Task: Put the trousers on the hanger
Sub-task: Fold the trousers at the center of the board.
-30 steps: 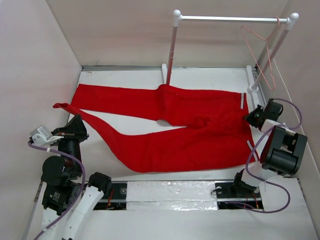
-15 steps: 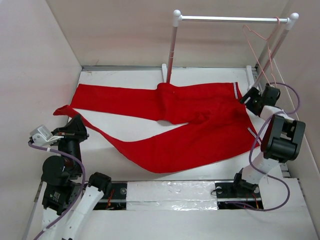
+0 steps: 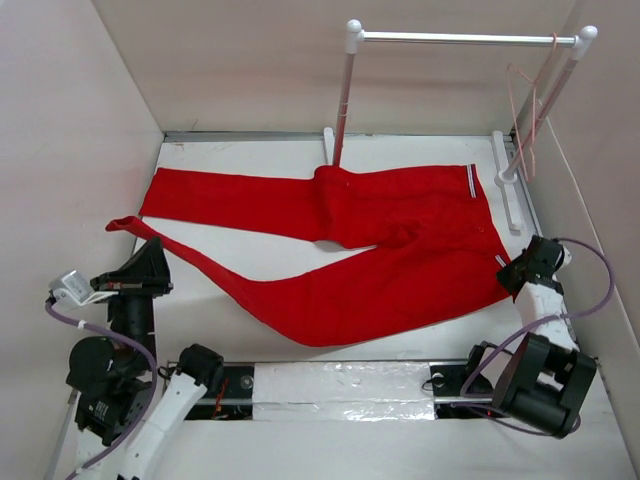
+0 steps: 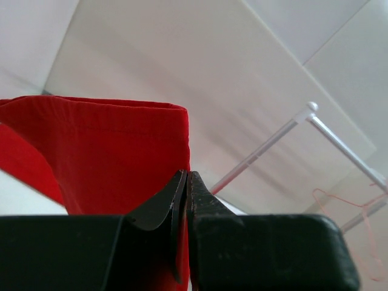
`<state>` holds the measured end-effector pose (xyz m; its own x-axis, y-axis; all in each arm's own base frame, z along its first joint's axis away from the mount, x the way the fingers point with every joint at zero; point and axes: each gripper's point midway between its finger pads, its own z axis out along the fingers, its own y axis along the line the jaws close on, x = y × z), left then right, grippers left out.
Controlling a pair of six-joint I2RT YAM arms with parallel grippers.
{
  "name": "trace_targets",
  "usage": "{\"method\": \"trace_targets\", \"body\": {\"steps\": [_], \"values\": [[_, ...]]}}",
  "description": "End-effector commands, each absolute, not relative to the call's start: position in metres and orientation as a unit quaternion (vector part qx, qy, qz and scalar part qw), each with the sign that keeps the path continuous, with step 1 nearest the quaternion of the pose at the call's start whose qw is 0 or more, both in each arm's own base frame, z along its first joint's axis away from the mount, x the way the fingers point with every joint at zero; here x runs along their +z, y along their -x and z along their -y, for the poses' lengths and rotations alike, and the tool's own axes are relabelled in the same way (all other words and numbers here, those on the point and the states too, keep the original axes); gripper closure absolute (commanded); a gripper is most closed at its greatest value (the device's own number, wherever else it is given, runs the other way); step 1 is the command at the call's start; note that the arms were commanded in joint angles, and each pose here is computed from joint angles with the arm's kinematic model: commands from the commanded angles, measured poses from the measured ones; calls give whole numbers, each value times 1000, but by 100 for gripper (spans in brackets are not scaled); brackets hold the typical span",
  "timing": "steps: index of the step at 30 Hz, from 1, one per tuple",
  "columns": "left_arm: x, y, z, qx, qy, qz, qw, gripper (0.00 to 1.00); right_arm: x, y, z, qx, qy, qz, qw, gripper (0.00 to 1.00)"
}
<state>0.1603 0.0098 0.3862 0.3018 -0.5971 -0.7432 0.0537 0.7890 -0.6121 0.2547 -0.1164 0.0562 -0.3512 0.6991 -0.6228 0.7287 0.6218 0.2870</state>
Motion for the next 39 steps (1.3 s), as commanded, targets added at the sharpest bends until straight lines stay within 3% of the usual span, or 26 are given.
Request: {"method": "trace_targets", "body": {"steps": [1, 2, 5, 12, 16, 22, 25, 26, 27, 30, 39], "values": [[410, -144, -14, -250, 245, -507, 788, 100, 56, -219, 126, -73, -474, -809, 341, 89], [412, -139, -17, -257, 247, -498, 790, 100, 60, -211, 132, -90, -484, -800, 342, 68], [415, -130, -23, -267, 251, -487, 793, 100, 61, -205, 135, -88, -501, -794, 333, 41], [413, -128, -27, -270, 257, -488, 789, 100, 47, -207, 140, -69, -541, -777, 315, 35], [413, -129, -25, -273, 253, -491, 788, 100, 44, -231, 138, -27, -543, -777, 318, 39], [412, -130, -26, -269, 256, -493, 787, 100, 42, -250, 139, 0, -541, -780, 315, 58], [412, -129, -27, -267, 258, -492, 788, 100, 44, -253, 140, 2, -541, -775, 327, 80], [411, -129, -28, -266, 259, -492, 787, 100, 42, -250, 138, 3, -543, -774, 326, 93], [411, -129, -28, -266, 259, -492, 787, 100, 47, -250, 140, -1, -541, -771, 335, 98], [411, -129, -30, -260, 263, -492, 788, 100, 65, -242, 146, -39, -532, -770, 349, 100], [410, -127, -43, -242, 288, -492, 785, 100, 237, -197, 176, -175, -487, -681, 518, 100]]}}
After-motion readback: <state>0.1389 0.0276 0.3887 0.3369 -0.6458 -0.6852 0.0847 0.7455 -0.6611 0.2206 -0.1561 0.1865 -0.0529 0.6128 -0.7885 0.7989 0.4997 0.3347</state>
